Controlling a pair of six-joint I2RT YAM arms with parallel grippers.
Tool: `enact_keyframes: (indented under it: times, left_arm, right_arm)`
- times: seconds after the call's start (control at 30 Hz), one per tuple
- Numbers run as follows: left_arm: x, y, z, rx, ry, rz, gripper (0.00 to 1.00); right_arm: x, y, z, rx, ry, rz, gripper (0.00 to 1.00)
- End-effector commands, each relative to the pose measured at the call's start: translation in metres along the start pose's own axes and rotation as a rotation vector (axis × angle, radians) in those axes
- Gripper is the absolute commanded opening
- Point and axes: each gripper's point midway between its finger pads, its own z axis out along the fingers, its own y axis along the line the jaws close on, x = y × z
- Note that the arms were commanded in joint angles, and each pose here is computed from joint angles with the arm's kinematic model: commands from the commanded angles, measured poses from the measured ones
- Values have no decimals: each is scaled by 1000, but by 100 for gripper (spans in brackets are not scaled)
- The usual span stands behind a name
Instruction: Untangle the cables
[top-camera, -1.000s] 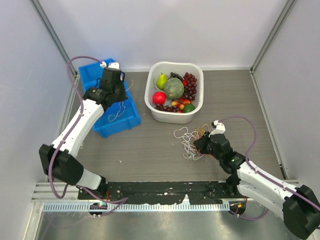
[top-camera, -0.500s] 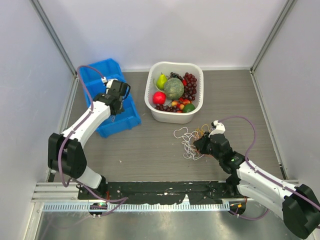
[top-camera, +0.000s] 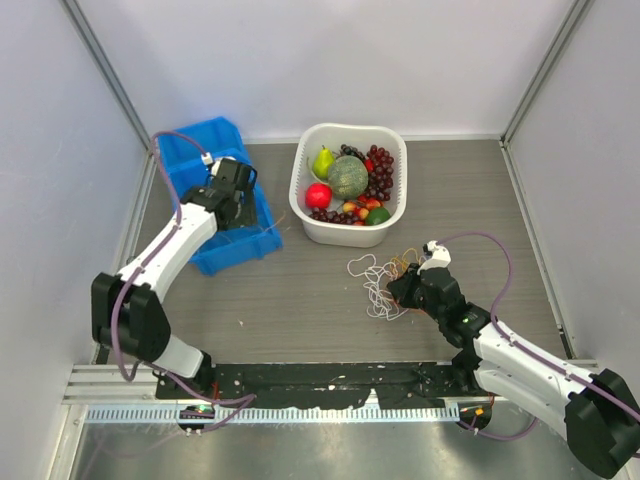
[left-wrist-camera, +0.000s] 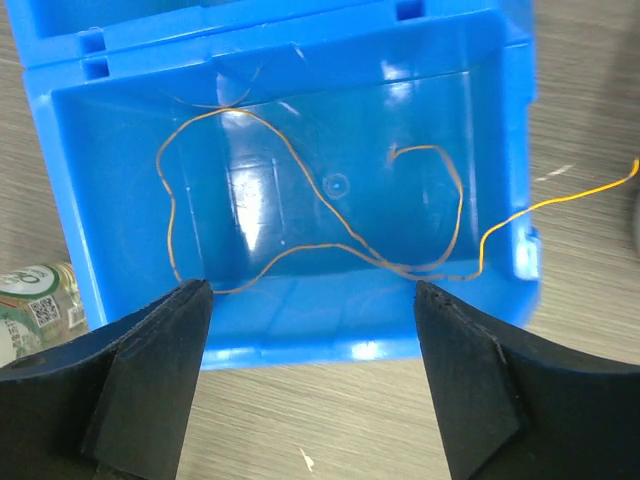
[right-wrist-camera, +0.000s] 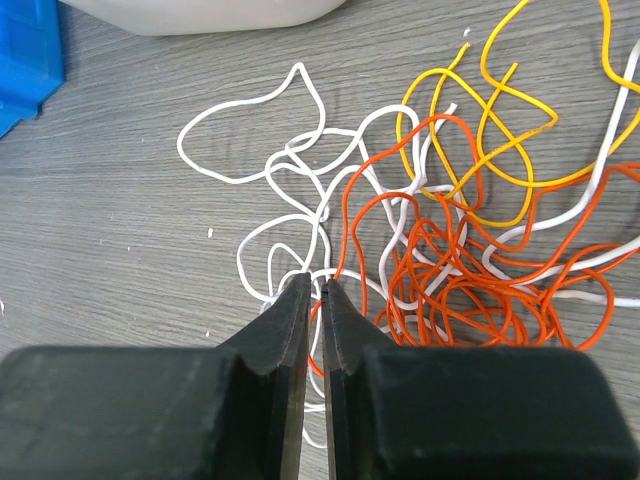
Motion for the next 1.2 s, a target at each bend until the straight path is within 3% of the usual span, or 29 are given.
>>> enact_keyframes:
  times: [0.0,0.17,0.3,0.4,0.57,0.77,1.0,1.17]
  left_arm:
    - [-26,-6,-40,149,-103,-49,89]
    - [-26,-34,-75,401,-134,-40,96]
    - [-14,-89,-124,818,-127,-2,95]
    - [7,-122,-149,975,-111,39,91]
    - [51,-171,-165,1014,-105,173,84]
    - [103,-224,-162,1116,-23,138,76]
    - [145,-245,-123,975,94,208,83]
    - [147,-244,-82,831,61,203,74]
  right_arm:
    - [-11,3,0,-9,-46,9,15]
    - [-12,3,1,-4,-52,12,15]
    - [-15,0,0,10,-67,15,15]
    - [-20,-3,-4,35,-86,27,15]
    - [-43,-20,-13,174,-162,56,15]
    - [-50,-34,-5,284,-148,67,16]
    - [-11,-5,26,115,71,-26,16]
    - [19,25,27,-52,186,-63,16]
